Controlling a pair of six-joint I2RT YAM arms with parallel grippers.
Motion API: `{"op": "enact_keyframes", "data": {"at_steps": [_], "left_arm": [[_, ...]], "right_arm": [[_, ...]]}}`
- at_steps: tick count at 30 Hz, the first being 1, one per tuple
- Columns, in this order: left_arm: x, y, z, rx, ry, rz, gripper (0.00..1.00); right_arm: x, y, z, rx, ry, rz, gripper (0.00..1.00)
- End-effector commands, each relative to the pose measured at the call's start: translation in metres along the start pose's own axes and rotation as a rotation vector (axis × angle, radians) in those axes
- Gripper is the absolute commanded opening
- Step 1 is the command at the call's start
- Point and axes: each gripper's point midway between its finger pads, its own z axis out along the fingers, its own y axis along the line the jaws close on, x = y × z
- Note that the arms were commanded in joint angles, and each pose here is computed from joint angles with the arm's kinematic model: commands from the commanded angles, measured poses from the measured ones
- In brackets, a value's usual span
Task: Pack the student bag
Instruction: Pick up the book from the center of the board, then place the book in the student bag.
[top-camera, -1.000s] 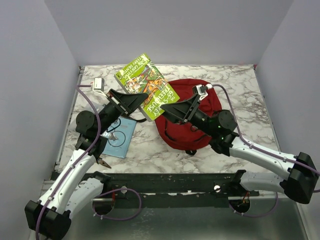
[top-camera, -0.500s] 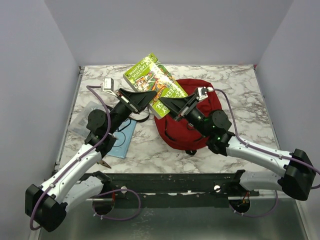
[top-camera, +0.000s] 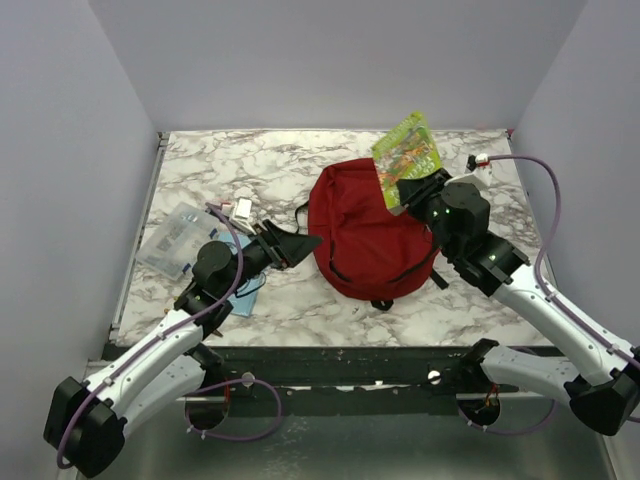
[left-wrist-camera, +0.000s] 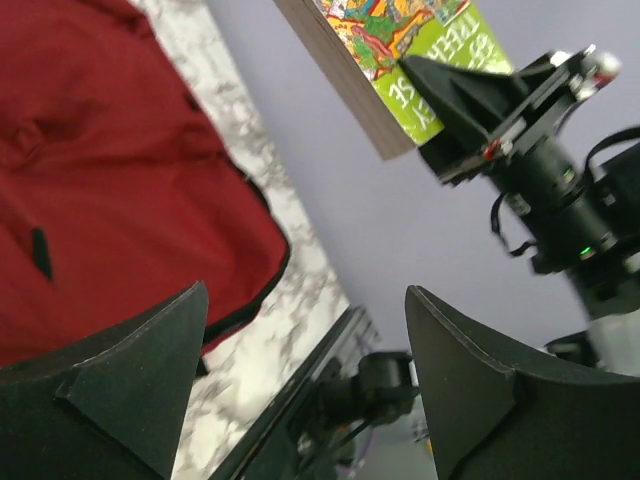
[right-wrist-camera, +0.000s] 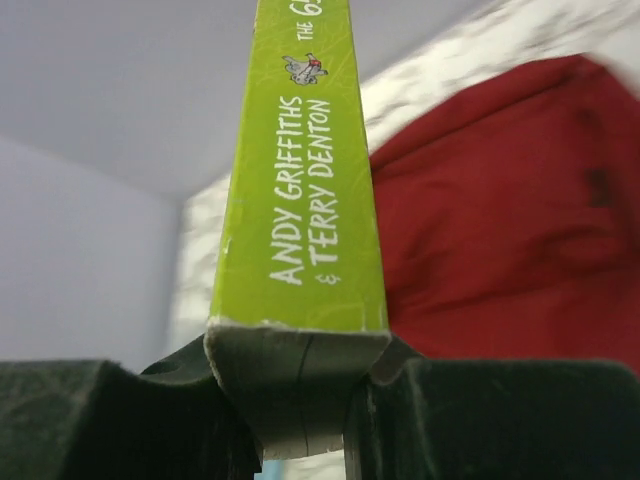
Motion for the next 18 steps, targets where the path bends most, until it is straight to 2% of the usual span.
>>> {"op": "enact_keyframes", "data": {"at_steps": [1, 4, 7, 14, 18], "left_arm": [[0.046, 0.02, 0.001, -0.037, 0.201, 0.142, 0.81], [0.073, 0.022, 0.019, -0.063, 0.317, 0.23, 0.82], [0.104, 0.02, 0.045, -0.074, 0.42, 0.284, 0.91], [0.172, 0.014, 0.107, -0.03, 0.595, 0.367, 0.93], [0.193, 0.031, 0.133, -0.04, 0.666, 0.46, 0.93]], "right_arm": [[-0.042, -0.091, -0.029, 0.389, -0.134, -0.403, 0.0], [-0.063, -0.117, -0.054, 0.515, -0.2, -0.467, 0.0], [-0.084, -0.131, -0.085, 0.576, -0.276, -0.449, 0.0], [-0.108, -0.135, -0.135, 0.503, -0.327, -0.373, 0.0], [-0.11, -0.132, -0.148, 0.441, -0.321, -0.335, 0.0]]}}
